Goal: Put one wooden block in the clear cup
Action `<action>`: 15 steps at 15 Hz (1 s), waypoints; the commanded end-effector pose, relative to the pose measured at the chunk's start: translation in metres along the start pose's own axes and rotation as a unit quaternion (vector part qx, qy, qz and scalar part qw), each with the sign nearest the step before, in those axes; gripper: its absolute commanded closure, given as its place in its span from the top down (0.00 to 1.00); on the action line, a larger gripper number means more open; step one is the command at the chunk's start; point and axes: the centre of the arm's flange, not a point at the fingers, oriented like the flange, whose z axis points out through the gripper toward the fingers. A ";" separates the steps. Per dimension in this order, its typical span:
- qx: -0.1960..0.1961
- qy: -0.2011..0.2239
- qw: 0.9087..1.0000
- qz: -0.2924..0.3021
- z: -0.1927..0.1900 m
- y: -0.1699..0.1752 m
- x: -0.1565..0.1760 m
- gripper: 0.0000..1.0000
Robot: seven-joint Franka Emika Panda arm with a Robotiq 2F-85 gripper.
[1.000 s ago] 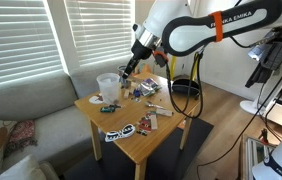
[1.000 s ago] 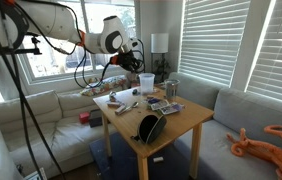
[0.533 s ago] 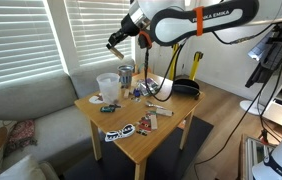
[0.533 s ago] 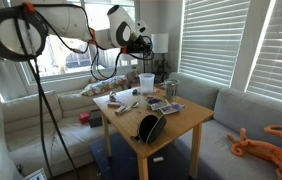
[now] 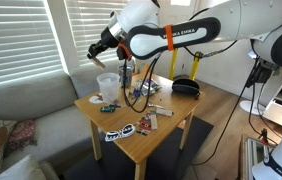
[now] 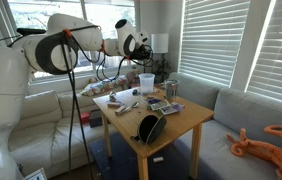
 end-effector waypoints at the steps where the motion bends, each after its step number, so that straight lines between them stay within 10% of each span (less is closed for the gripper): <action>1: -0.032 -0.039 0.998 0.036 0.010 -0.003 0.006 0.07; 5: -0.069 -0.088 0.992 0.055 0.012 0.004 -0.011 0.08; 6: -0.064 -0.093 0.992 0.055 0.015 0.002 -0.012 0.54; 13: -0.016 -0.066 0.997 -0.028 -0.013 -0.025 0.001 0.96; 15: -0.027 -0.073 0.997 -0.012 0.001 -0.021 -0.003 0.85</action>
